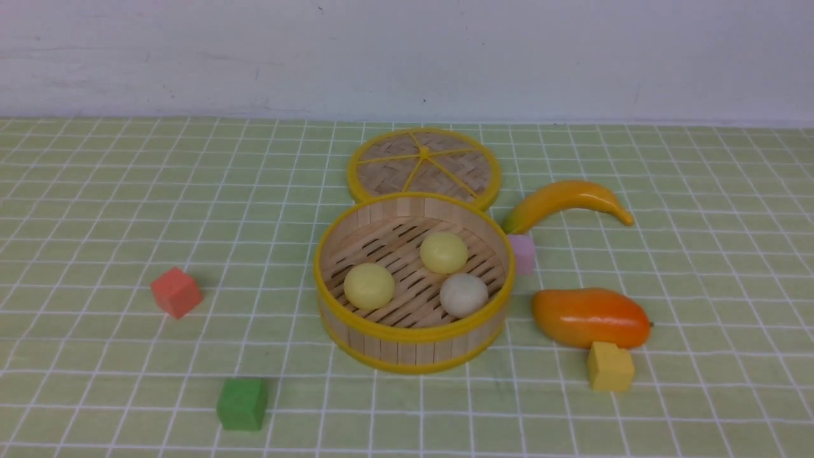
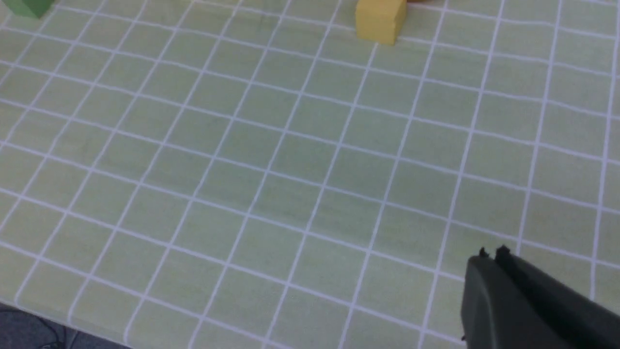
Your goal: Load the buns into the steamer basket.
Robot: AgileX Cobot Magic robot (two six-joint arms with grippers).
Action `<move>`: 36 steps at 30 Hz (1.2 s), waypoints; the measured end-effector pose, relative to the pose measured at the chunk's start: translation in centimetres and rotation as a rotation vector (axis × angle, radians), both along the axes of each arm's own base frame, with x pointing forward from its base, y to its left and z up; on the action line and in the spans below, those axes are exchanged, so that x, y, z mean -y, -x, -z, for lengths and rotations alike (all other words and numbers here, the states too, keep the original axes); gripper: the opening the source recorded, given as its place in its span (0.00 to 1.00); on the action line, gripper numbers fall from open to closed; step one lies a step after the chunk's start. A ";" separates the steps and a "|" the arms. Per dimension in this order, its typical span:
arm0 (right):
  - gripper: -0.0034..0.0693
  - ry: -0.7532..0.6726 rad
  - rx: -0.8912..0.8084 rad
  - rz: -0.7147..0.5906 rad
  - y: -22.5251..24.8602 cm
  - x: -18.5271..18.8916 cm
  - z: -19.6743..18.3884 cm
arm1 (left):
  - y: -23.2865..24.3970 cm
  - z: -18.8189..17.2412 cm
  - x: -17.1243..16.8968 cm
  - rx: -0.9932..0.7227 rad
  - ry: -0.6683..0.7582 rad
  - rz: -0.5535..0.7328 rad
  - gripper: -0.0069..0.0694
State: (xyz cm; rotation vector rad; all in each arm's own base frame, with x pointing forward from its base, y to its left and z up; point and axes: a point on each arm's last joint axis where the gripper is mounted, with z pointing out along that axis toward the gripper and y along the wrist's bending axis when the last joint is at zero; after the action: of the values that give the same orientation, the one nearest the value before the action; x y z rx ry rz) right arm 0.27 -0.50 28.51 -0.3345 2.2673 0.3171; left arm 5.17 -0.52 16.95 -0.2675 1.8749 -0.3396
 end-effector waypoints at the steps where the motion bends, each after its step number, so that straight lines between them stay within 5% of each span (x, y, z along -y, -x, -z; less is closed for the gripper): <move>1: 0.02 0.006 0.011 0.012 -0.1 0.0 0.1 | 0.0 0.0 0.0 0.000 0.000 0.000 0.40; 10: 0.03 -0.025 0.408 0.352 -2.6 0.1 -0.9 | 0.0 0.0 0.0 0.000 0.000 0.000 0.40; 14: 0.03 -0.005 0.506 0.436 -4.1 0.1 2.4 | 0.0 0.0 0.0 0.000 0.001 0.000 0.40; 21: 0.03 0.043 0.398 0.485 -4.8 0.3 10.9 | 0.0 0.0 0.0 0.000 0.001 0.000 0.40; 36: 0.05 0.067 0.408 0.483 -4.9 0.4 11.2 | 0.0 0.0 0.0 0.000 0.001 0.000 0.40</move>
State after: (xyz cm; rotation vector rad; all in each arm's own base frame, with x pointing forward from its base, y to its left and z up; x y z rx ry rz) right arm 5.14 -0.90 17.27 0.1140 1.8810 -0.0756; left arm 5.17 -0.52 16.95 -0.2683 1.8749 -0.3401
